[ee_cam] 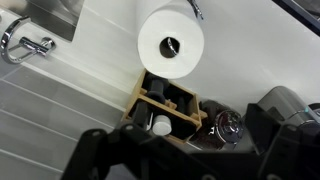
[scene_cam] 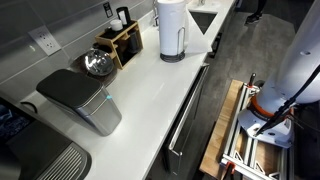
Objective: Put the paper towel on the silver rack
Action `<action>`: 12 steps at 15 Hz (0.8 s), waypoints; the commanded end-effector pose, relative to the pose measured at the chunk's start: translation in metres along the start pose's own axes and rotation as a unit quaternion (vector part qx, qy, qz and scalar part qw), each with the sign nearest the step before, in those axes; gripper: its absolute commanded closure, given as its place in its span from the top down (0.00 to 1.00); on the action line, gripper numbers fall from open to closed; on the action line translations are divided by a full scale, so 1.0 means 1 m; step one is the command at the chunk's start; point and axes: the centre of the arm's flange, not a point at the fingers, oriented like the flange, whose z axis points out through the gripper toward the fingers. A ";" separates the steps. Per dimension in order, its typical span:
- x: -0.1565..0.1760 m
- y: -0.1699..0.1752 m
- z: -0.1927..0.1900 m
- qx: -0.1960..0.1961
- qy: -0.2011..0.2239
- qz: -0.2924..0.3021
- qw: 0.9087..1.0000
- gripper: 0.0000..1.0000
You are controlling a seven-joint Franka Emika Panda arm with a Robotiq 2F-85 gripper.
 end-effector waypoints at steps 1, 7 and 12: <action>-0.007 -0.011 -0.026 -0.025 -0.009 0.055 0.998 1.00; -0.045 -0.038 -0.055 -0.041 0.048 0.173 0.983 1.00; -0.062 -0.055 -0.068 -0.066 0.097 0.198 0.973 1.00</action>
